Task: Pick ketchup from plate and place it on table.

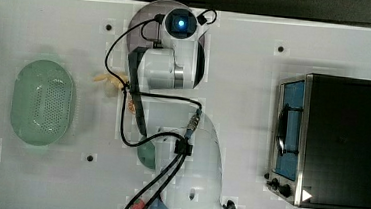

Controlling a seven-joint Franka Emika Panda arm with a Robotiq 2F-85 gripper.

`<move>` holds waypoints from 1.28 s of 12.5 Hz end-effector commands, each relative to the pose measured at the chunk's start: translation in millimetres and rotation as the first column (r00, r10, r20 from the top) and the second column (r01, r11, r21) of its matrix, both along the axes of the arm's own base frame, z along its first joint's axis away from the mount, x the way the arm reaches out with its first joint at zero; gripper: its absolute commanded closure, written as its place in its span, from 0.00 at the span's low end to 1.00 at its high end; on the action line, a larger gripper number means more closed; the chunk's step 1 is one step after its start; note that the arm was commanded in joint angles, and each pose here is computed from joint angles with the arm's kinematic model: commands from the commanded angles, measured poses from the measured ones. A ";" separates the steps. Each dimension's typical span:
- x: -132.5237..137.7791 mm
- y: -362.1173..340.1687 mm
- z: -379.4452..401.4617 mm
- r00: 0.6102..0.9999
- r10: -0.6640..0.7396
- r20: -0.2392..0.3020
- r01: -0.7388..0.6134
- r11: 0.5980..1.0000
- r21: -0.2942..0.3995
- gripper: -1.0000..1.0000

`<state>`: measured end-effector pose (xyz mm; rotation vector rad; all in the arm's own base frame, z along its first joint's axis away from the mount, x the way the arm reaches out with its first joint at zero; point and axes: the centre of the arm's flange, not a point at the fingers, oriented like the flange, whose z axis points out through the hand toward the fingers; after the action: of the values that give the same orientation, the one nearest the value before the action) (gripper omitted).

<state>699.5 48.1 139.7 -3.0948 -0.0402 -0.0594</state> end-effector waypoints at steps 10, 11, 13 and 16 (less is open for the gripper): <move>-8.2 -30.3 256.8 0.988 -0.146 0.059 0.146 0.989 0.002 0.41; -20.7 -38.0 272.4 0.987 -0.156 0.039 0.157 0.988 -0.009 0.41; -48.0 -51.9 291.6 0.983 -0.182 0.010 0.182 0.983 -0.018 0.41; -96.7 -64.4 303.6 0.976 -0.219 -0.014 0.219 0.976 -0.018 0.41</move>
<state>610.6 0.0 501.2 -3.1013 0.1937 -0.2492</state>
